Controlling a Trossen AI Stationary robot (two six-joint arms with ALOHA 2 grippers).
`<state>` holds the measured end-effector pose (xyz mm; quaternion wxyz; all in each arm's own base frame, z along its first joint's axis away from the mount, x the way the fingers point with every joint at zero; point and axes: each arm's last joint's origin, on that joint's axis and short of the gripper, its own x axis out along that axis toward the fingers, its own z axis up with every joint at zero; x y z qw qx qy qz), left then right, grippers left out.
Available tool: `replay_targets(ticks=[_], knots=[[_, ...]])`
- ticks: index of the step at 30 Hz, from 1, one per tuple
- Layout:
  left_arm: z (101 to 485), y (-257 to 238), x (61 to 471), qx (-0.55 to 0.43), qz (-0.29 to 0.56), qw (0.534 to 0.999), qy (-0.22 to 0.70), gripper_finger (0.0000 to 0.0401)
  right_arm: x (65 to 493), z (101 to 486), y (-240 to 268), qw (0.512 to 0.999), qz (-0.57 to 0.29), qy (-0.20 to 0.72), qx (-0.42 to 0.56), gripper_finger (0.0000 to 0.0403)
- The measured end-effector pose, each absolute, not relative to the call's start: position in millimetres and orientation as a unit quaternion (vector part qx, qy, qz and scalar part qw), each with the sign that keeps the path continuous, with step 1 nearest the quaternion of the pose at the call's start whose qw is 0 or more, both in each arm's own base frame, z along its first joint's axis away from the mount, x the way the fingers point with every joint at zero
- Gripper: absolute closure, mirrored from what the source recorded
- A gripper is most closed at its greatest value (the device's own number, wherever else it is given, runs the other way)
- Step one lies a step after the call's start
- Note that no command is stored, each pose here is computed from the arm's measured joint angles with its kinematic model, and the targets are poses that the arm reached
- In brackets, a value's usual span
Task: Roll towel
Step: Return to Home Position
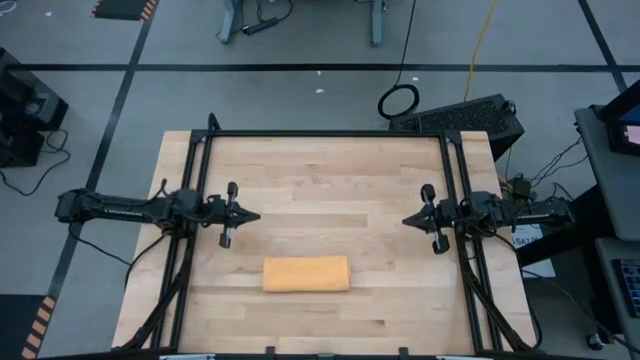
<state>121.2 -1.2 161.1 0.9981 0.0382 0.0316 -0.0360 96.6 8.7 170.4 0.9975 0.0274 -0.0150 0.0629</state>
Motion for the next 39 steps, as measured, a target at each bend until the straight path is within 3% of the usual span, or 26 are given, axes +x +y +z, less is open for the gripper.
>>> replay_targets(ticks=[39], knots=[[163, 4, 100, -0.012, -0.005, 1.0, 0.01, 0.0401, 97, 170, 7, 0.999, 0.037, -0.013, -0.019, 0.0403]])
